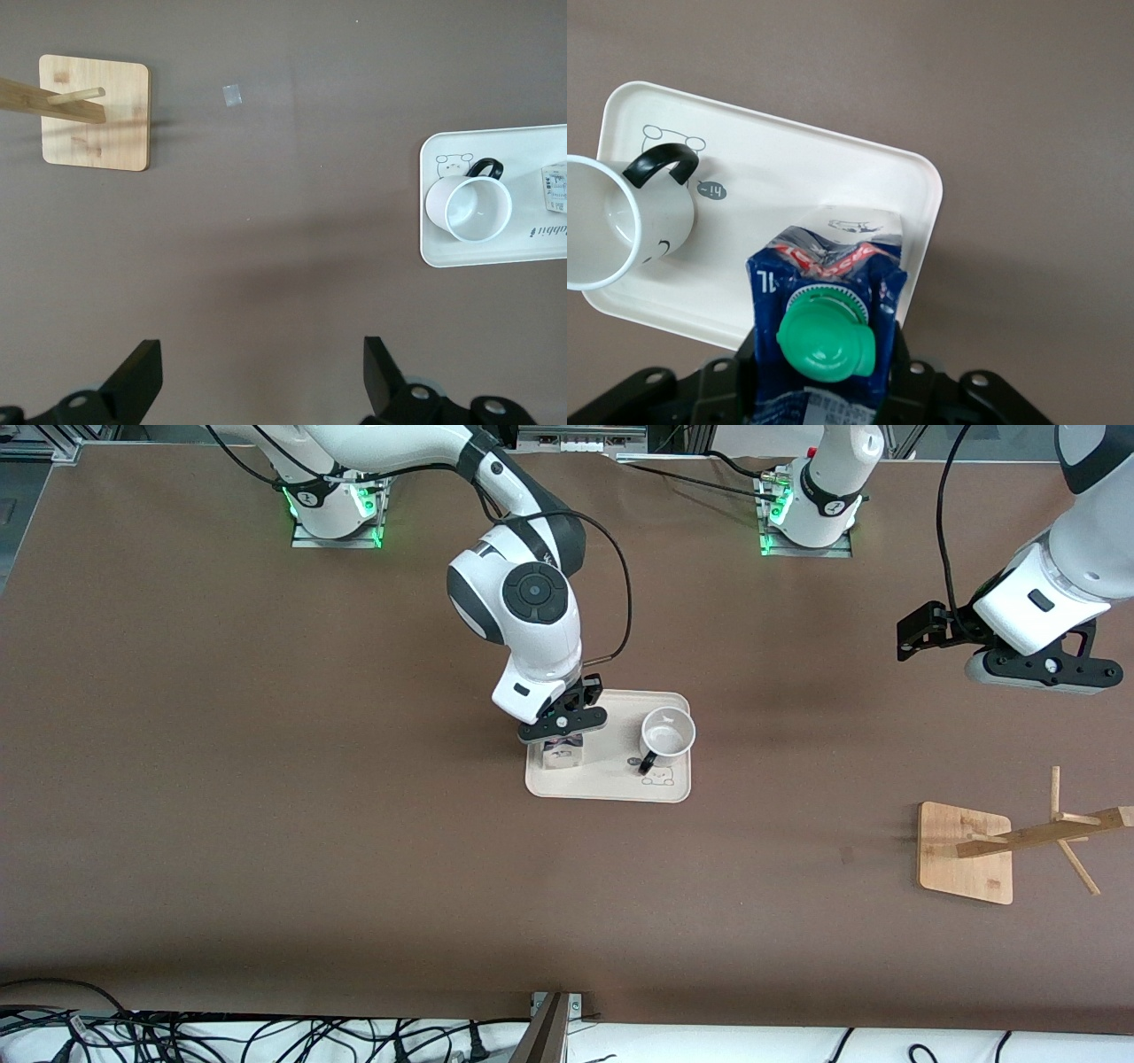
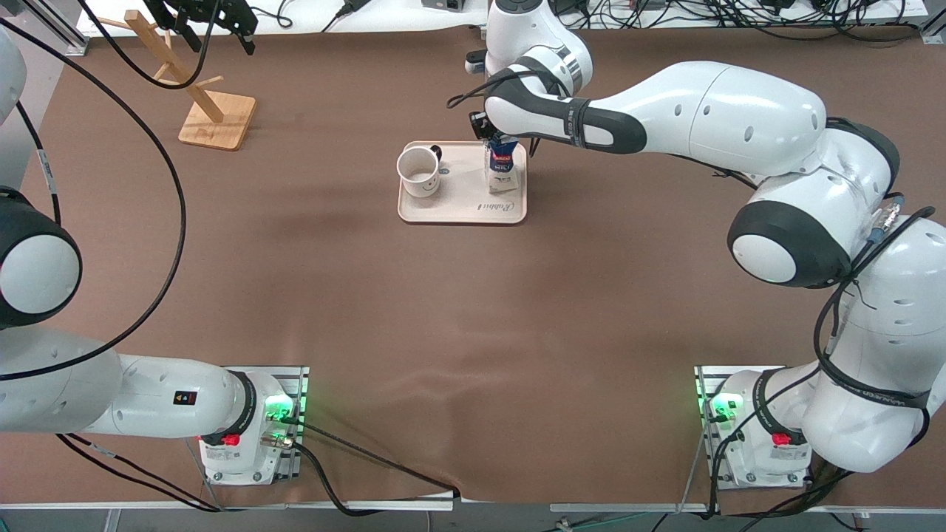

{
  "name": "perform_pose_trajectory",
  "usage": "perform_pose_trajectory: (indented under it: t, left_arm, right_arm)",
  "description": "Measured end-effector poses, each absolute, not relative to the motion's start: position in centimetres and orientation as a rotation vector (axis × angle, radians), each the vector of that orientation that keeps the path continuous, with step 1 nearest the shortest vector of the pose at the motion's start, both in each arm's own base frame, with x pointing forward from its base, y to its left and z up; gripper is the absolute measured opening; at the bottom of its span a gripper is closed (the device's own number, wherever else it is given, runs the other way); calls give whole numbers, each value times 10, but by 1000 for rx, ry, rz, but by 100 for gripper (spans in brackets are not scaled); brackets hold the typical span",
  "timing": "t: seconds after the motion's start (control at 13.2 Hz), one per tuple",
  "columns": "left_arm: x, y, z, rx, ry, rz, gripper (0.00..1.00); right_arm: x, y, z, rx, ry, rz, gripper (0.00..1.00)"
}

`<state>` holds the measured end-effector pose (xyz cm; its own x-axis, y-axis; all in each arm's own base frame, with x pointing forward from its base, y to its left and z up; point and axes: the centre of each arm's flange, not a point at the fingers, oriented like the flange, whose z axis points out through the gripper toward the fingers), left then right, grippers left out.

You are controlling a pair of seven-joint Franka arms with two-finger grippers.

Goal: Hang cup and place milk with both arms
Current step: 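Lower the right gripper and close it around the milk carton, then lift the carton off the tray with the right gripper while the left gripper moves out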

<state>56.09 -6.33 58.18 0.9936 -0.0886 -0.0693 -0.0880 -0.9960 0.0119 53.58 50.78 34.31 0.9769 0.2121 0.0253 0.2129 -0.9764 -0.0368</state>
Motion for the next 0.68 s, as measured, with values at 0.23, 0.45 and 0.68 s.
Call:
perform_pose_trajectory:
  t: [0.23,0.45,0.68]
  left_arm:
    - [560,-63,581,3128,-139,-126,100]
    - [560,-63,581,3128,-139,-128,100]
    - [559,-64,581,3128,-141,-132,100]
  right_arm:
    - [539,506,347,-3083,-323,-47,37]
    - [552,491,365,-3092,-289,-58,38]
    - [583,443,397,-3101,-291,-54,38]
